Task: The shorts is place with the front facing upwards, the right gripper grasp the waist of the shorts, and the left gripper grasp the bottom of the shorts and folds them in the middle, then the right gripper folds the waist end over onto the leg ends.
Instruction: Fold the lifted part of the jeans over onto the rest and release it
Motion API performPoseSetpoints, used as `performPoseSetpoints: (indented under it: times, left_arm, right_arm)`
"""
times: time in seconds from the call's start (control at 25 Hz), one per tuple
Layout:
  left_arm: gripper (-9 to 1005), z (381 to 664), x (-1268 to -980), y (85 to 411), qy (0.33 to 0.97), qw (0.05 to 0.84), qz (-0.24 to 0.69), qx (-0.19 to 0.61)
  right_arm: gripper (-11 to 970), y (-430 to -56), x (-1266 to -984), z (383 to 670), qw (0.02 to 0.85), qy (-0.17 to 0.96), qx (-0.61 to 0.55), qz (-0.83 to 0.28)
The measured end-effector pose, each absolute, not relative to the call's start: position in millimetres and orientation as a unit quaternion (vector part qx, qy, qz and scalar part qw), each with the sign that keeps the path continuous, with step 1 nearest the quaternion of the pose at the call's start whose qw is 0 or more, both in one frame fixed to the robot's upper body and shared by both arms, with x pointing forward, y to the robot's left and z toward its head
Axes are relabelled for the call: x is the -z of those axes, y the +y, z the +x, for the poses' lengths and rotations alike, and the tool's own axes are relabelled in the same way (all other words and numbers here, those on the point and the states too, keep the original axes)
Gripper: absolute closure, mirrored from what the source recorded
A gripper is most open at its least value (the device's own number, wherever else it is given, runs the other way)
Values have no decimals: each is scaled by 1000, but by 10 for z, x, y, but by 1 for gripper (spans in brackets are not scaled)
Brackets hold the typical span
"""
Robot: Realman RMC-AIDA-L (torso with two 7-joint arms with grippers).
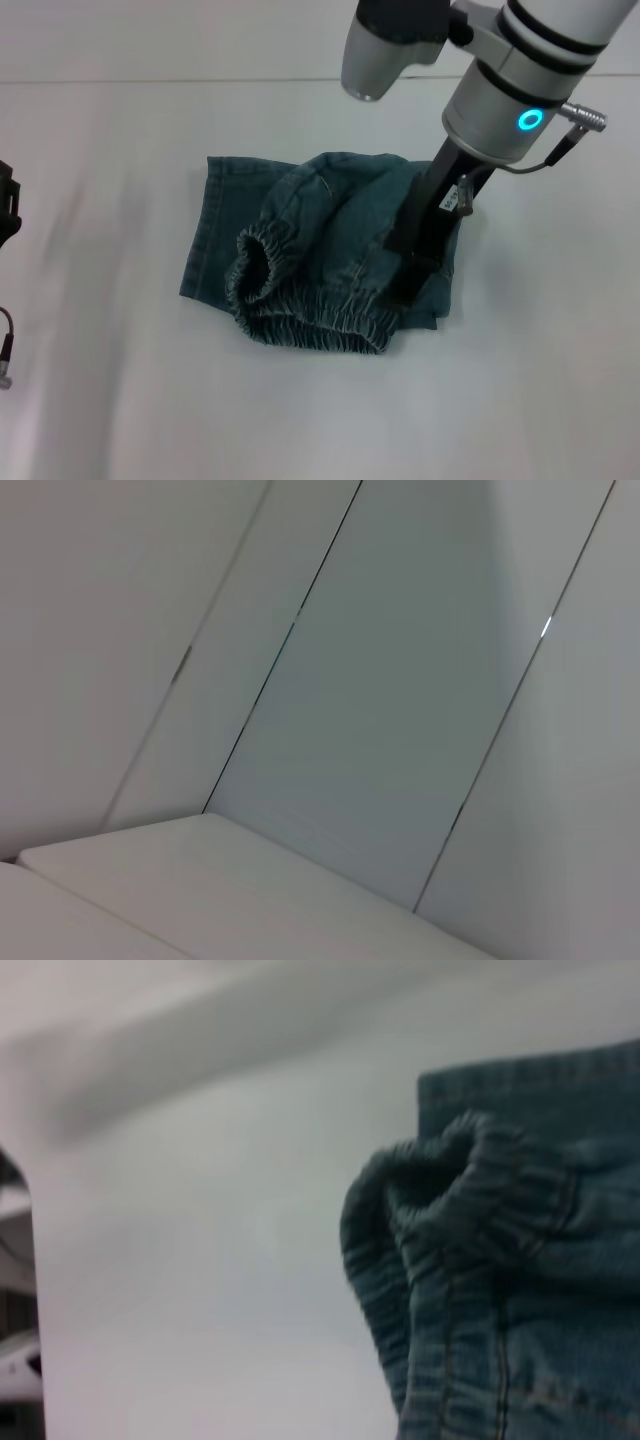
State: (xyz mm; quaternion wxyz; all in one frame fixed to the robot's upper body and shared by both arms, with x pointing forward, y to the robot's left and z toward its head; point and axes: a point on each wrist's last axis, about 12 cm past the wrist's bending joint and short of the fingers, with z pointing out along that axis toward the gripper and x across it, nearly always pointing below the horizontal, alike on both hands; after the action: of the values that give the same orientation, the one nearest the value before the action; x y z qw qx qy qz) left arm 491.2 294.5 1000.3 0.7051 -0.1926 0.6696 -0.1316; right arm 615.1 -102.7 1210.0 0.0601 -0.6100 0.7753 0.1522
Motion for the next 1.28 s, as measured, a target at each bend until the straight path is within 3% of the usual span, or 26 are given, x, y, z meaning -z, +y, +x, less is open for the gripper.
performPoseSetpoints:
  times: [0.44, 0.68, 0.92, 1.04, 1.28]
  left_arm:
    - [488, 4926, -9988, 2931, 675, 699, -194, 133]
    - [488, 4920, -9982, 2939, 677, 698, -194, 131]
    - [487, 4923, -9974, 2940, 680, 695, -195, 130]
    - [487, 4935, -9978, 2934, 680, 695, -194, 131]
    - [487, 4992, -9982, 2932, 686, 690, -187, 130]
  right_arm:
    - [144, -856, -11910, 6010, 55, 749, -116, -650]
    - [147, -967, -12070, 5964, 183, 726, -163, -642]
    - [150, -1473, -12314, 6050, 287, 771, -288, -490]
    - [151, -1722, -12340, 6076, 273, 808, -319, -414]
    - [151, -1793, -12382, 6048, 179, 845, -243, -441]
